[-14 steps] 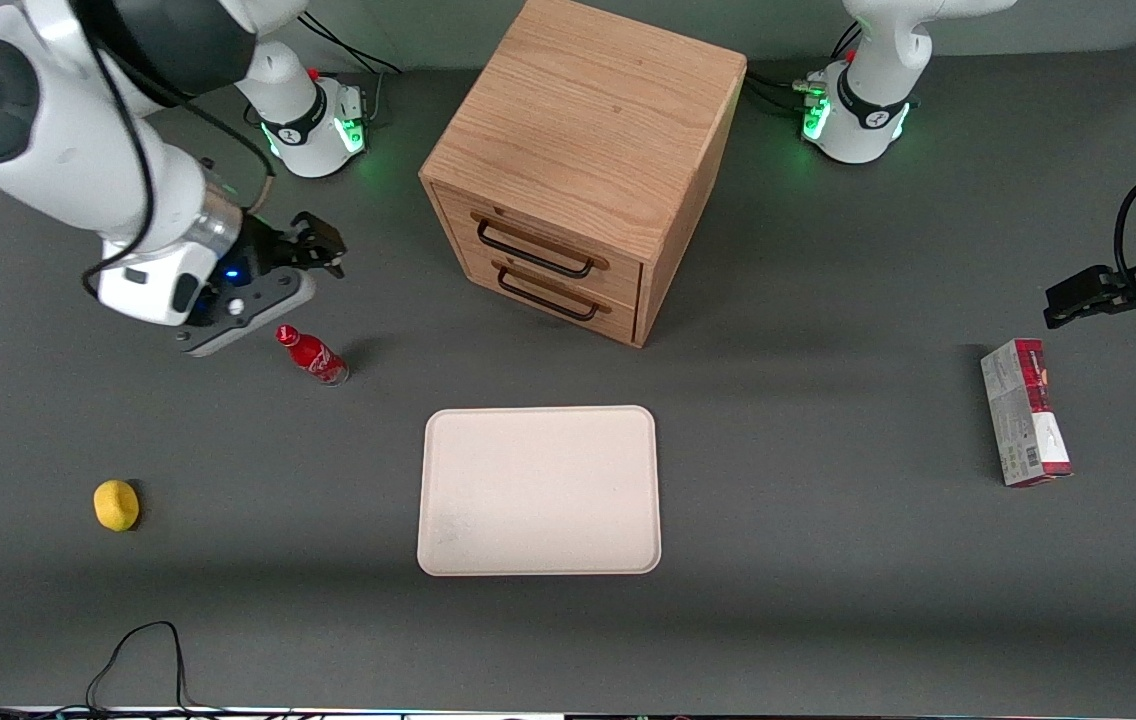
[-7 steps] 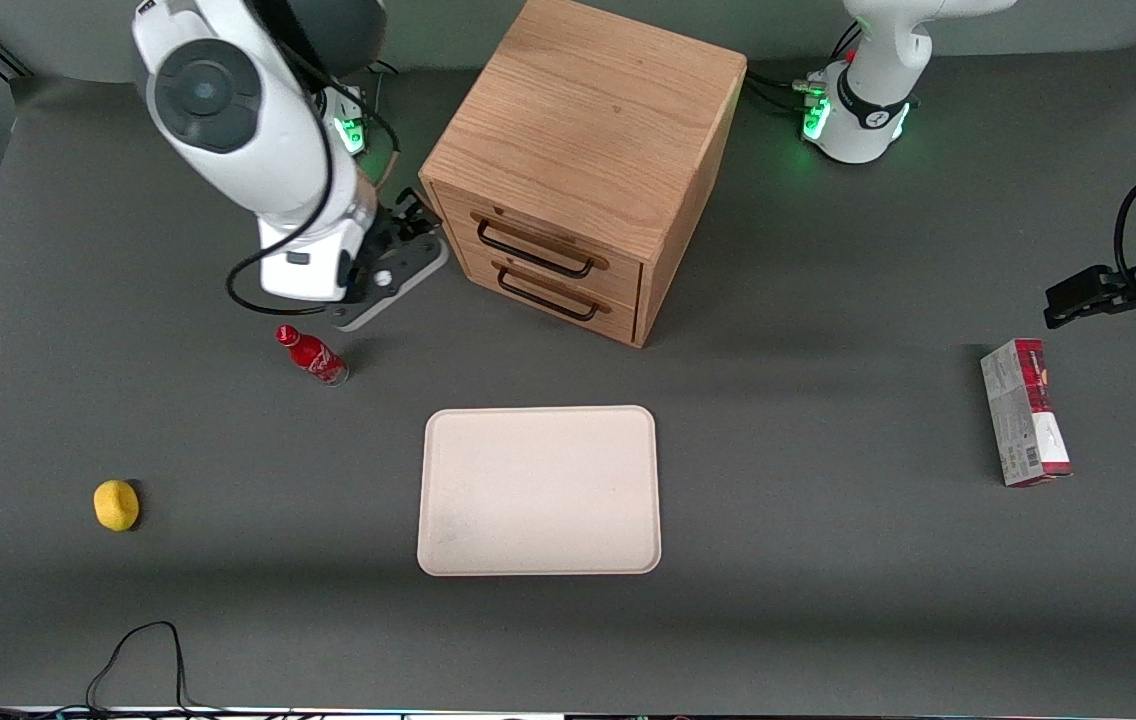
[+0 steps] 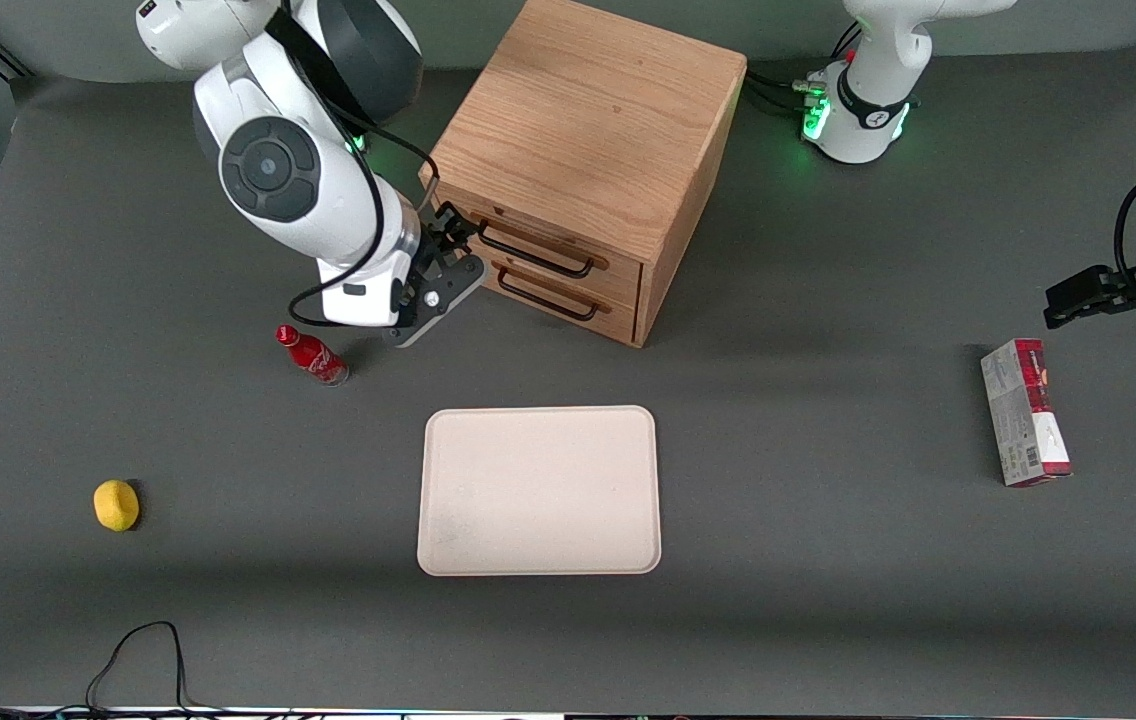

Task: Open upper drawer
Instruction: 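Move the right gripper toward the upper drawer's black handle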

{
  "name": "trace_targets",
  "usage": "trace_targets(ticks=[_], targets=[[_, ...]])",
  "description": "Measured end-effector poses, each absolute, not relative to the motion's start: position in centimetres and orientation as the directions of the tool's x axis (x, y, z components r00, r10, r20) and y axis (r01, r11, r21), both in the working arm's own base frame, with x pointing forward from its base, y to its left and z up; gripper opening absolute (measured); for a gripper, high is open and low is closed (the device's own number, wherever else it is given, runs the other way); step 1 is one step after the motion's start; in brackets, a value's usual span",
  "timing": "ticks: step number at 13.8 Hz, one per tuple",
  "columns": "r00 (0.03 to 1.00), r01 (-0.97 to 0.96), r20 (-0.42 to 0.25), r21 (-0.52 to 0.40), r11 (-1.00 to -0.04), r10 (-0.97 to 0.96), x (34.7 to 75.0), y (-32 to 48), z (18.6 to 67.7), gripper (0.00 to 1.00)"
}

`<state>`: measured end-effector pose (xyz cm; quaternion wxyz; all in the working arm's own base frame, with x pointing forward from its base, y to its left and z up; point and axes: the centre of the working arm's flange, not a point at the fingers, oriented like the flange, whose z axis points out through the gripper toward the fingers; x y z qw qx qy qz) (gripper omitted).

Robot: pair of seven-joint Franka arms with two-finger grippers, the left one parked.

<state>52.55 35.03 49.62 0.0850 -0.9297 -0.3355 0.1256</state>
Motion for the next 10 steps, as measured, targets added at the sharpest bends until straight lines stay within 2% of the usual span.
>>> trace_targets(ticks=[6,10], targets=[[0.617,0.721,-0.161,-0.278,-0.635,0.77,51.9,37.1,47.4,1.0],[0.59,0.731,-0.159,-0.311,-0.607,0.792,51.6,38.0,46.4,1.0]])
